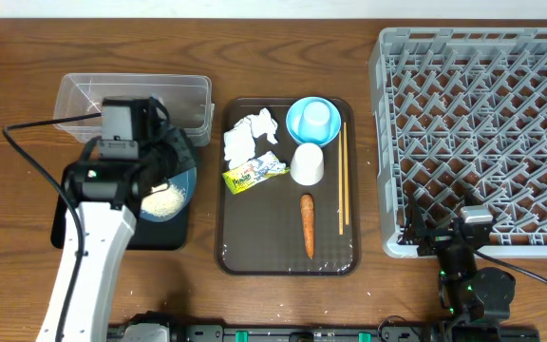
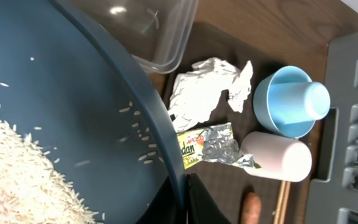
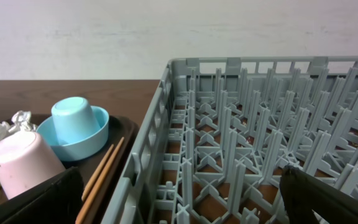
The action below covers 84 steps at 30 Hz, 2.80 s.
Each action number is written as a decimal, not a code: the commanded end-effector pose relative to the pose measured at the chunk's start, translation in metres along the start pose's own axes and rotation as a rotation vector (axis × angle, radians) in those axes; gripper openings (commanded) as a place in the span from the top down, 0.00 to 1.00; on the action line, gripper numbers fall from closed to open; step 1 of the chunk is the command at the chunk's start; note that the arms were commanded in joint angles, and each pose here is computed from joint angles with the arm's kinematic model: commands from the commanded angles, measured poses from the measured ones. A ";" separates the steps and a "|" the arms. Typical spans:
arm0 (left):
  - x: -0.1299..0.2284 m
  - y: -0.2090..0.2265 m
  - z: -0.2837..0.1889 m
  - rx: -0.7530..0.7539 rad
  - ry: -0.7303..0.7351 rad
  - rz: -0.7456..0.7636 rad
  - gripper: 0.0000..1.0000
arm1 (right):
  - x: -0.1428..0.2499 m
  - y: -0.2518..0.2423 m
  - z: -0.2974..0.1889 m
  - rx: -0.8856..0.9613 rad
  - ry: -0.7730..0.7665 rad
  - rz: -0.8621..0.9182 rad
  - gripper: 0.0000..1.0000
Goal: Sort waste into correct bins and load items into the dishwasher rack
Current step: 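Lift the blue plate and carry it left over the black tray, then tilt the blue plate with the left gripper to pour rice onto the black tray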
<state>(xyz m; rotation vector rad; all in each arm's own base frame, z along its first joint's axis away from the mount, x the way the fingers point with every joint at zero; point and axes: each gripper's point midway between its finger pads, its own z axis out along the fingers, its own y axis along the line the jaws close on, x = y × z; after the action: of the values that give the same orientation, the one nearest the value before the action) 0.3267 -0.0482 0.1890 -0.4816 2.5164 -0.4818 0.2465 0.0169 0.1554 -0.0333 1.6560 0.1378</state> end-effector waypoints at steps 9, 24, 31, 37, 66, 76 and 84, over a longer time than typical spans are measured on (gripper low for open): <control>-0.013 -0.002 -0.001 0.223 0.078 -0.075 0.94 | 0.002 -0.006 0.000 0.024 0.005 -0.009 0.01; -0.034 0.011 -0.029 0.439 0.058 -0.189 0.94 | 0.002 -0.006 0.000 0.024 0.005 -0.009 0.01; -0.029 0.017 -0.033 0.501 0.068 -0.206 0.94 | 0.002 -0.005 0.000 0.023 0.005 -0.009 0.01; -0.022 0.026 -0.033 0.540 0.086 -0.265 0.94 | 0.002 -0.006 0.000 0.024 0.005 -0.009 0.01; -0.048 0.061 -0.089 0.801 -0.068 -0.394 0.94 | 0.002 -0.006 0.000 0.024 0.005 -0.009 0.01; -0.050 0.059 -0.094 0.836 -0.083 -0.373 0.94 | 0.002 -0.006 0.000 0.024 0.005 -0.009 0.01; -0.051 0.062 -0.104 0.883 -0.094 -0.420 0.94 | 0.002 -0.006 0.000 0.024 0.005 -0.009 0.01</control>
<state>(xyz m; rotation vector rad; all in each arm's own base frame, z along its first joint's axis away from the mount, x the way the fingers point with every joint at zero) 0.2980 0.0524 0.2558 -0.6776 1.9075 -1.5065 0.2465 0.0169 0.1554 -0.0333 1.6560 0.1378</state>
